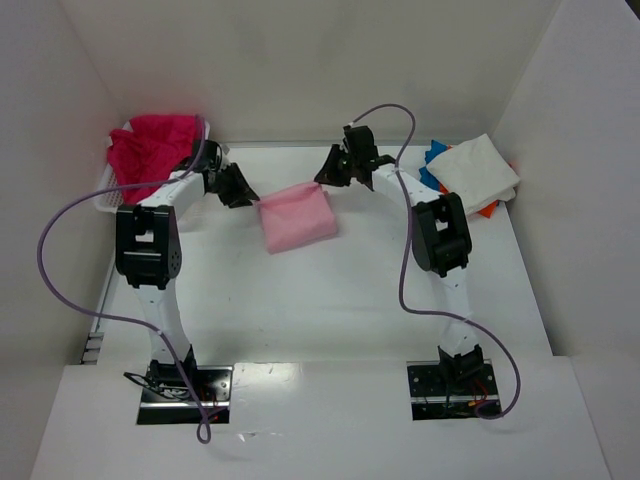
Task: Fold and stack the t-shirts
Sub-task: Fold the long partially folded tshirt into a neat square
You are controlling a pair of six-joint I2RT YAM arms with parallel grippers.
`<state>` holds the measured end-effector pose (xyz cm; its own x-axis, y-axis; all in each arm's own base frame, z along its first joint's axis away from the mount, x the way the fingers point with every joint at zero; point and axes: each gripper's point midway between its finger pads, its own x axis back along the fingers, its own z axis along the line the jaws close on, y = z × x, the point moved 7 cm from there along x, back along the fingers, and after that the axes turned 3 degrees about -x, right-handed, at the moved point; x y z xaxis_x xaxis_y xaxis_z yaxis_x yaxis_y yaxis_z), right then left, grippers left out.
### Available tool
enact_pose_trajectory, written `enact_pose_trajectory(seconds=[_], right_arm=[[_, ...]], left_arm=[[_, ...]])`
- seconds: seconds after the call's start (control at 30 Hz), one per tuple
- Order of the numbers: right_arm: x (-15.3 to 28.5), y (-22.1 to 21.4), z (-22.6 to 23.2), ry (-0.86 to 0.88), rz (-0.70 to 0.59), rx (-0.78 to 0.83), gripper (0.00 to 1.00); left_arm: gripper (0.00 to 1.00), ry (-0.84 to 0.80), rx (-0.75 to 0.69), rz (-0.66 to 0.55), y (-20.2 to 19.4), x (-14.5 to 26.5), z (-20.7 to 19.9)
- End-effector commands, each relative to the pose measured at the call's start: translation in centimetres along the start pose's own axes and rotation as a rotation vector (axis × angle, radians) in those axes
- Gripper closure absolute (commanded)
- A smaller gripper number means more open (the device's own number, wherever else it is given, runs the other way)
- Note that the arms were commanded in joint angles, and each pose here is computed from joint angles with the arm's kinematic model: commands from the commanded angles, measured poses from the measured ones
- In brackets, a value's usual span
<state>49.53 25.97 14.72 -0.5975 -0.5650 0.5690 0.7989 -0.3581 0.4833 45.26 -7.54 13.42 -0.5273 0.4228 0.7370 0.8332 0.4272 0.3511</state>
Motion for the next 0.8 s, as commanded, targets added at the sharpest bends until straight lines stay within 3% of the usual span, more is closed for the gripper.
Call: enact_pose_trajectory(seconds=[0.0,0.13,0.3,0.4,0.53,0.67,0.73,0.77], right_arm=[[-0.4,1.3,0.1,0.020,-0.002,0.018,0.65],[0.0,1.5,0.2,0.001,-0.012,0.025,0.45],[3.7,3.3,1.7,-0.014,-0.104,0.065,0.37],[5.3,3.4,2.2,-0.011,-0.138,0.074,0.46],[6.2,2.6,2.2,0.006,-0.119,0.083,0.69],[6.0,0.0,0.6,0.002,-0.038,0.054,0.64],[6.0,-2.1,-1.0,-0.013,0.002,0.031,0.71],[6.3,-2.2,-1.0,-0.006,-0.006,0.033,0.80]], left_arm=[[0.39,-0.020,-0.036,-0.009,0.8,-0.4,0.1],[0.35,-0.006,-0.042,-0.039,1.7,0.4,0.8],[0.35,-0.036,-0.086,-0.127,3.1,4.1,-0.7],[0.36,-0.080,-0.104,-0.164,2.9,5.7,-1.7],[0.48,-0.152,-0.125,-0.142,1.9,6.2,-2.6],[0.50,-0.191,-0.141,-0.062,-0.8,5.1,-3.0],[0.68,-0.235,-0.147,-0.001,-2.6,4.4,-3.4],[0.78,-0.253,-0.153,0.007,-3.1,4.4,-3.9]])
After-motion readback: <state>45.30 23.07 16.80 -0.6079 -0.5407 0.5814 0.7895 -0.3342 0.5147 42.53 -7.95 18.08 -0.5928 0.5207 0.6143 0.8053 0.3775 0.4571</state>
